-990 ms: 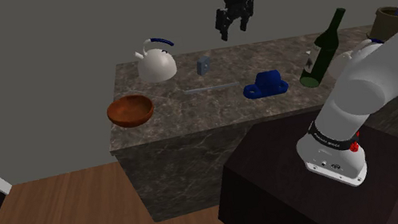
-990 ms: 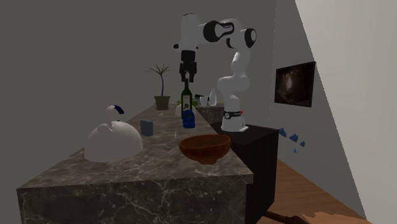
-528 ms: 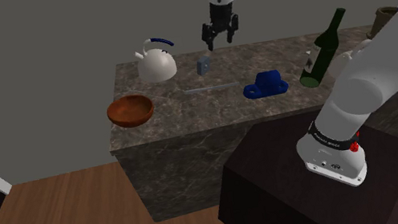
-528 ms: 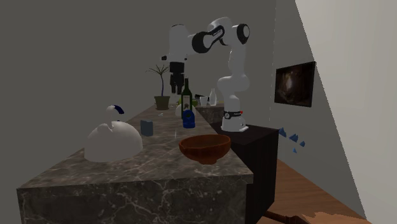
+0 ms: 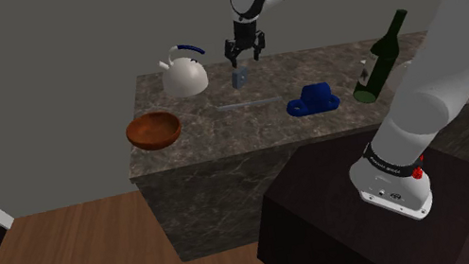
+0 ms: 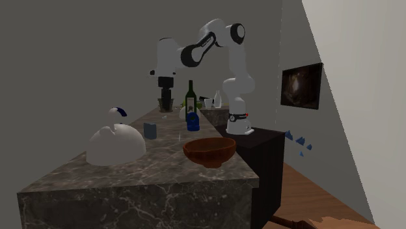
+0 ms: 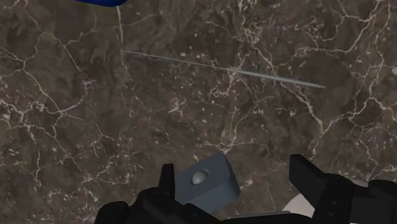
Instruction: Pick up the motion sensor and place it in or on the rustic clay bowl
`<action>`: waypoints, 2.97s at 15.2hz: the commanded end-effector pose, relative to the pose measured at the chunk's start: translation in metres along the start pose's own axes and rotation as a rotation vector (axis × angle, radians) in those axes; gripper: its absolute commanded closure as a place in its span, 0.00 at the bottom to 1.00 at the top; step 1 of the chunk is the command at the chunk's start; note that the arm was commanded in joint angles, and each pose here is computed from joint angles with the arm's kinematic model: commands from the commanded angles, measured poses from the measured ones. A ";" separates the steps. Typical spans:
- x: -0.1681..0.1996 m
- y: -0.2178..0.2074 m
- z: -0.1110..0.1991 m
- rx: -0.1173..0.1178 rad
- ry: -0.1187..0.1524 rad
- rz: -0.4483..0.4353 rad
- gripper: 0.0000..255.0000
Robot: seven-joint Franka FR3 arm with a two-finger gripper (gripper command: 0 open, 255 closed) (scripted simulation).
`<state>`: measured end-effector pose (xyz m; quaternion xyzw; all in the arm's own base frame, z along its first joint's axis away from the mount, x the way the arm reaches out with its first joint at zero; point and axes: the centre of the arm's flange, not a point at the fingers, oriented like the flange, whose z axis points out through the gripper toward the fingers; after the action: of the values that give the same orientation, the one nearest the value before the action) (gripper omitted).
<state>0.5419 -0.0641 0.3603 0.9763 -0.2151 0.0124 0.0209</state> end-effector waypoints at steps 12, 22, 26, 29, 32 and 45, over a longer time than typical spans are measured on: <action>0.059 0.003 0.089 0.014 0.003 0.084 0.00; 0.059 0.003 0.097 0.014 0.003 0.084 1.00; 0.059 0.003 0.097 0.014 0.003 0.084 1.00; 0.060 0.003 0.098 0.014 0.003 0.084 1.00; 0.059 0.003 0.092 0.014 0.003 0.084 1.00; 0.062 0.005 0.024 0.014 0.003 0.084 1.00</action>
<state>0.5967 -0.0956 0.3343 0.9665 -0.2557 0.0163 0.0141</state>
